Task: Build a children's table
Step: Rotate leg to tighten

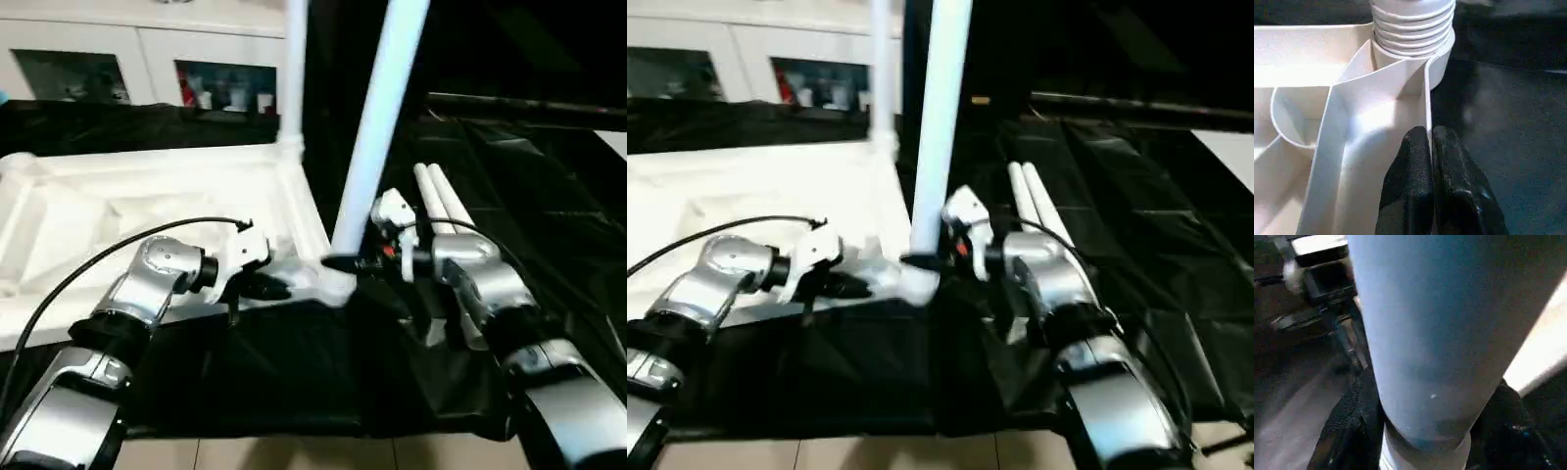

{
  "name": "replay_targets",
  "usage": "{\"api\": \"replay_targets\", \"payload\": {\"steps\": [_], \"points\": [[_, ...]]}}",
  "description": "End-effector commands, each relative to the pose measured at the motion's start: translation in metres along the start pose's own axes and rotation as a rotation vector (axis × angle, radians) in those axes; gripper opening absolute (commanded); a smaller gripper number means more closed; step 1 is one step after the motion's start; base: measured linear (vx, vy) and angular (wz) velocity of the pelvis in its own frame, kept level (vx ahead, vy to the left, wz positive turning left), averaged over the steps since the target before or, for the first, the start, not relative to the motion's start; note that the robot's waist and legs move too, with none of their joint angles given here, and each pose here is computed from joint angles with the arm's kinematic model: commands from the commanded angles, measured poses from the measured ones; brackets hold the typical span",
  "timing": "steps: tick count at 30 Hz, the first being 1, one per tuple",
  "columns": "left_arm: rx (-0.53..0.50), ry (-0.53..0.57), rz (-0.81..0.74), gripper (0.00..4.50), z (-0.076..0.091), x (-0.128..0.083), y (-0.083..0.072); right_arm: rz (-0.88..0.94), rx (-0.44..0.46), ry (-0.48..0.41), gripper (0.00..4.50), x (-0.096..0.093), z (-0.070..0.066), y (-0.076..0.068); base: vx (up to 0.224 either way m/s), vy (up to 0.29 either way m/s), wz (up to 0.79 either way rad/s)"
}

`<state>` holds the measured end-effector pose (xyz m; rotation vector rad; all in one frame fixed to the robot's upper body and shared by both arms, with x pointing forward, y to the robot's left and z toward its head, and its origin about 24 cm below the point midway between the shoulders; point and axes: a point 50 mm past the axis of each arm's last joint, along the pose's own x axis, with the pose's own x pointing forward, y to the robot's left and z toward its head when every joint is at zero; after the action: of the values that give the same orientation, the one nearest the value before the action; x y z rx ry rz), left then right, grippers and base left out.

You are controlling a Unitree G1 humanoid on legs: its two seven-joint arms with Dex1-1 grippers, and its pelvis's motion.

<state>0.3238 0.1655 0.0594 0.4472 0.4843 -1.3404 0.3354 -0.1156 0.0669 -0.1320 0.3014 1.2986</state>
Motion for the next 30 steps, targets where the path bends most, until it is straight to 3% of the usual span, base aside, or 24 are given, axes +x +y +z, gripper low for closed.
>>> {"api": "replay_targets", "payload": {"steps": [1, 9, 14, 15, 22, 24, 30], "points": [[0.090, -0.040, -0.029, 0.00, 0.016, -0.010, 0.003, 0.044, 0.244, 0.276, 1.87, -0.014, -0.074, 0.021, 0.000, 0.000, 0.00], [0.098, -0.030, -0.023, 0.00, 0.014, -0.009, 0.004, -0.007, 0.237, 0.281, 1.87, -0.009, -0.080, 0.025, 0.000, 0.000, 0.00], [0.058, -0.017, 0.099, 0.00, 0.015, 0.004, 0.011, -0.441, 0.315, 0.238, 1.87, -0.003, -0.083, 0.000, 0.000, 0.000, 0.00], [0.058, -0.017, 0.099, 0.00, 0.015, 0.004, 0.011, -0.441, 0.315, 0.238, 1.87, -0.003, -0.083, 0.000, -0.059, -0.018, -0.02], [-0.050, -0.003, 0.278, 0.00, 0.027, 0.032, 0.022, -0.803, 0.418, 0.219, 1.87, 0.007, -0.084, -0.012, -0.017, -0.004, -0.01], [-0.076, 0.002, 0.306, 0.00, 0.034, 0.044, 0.022, -0.859, 0.474, 0.197, 1.87, 0.014, -0.082, -0.012, 0.000, 0.000, 0.00], [-0.117, -0.001, 0.332, 0.00, 0.053, 0.072, 0.015, -0.933, 0.485, 0.213, 1.87, 0.028, -0.074, -0.013, 0.000, 0.000, 0.00]]}}
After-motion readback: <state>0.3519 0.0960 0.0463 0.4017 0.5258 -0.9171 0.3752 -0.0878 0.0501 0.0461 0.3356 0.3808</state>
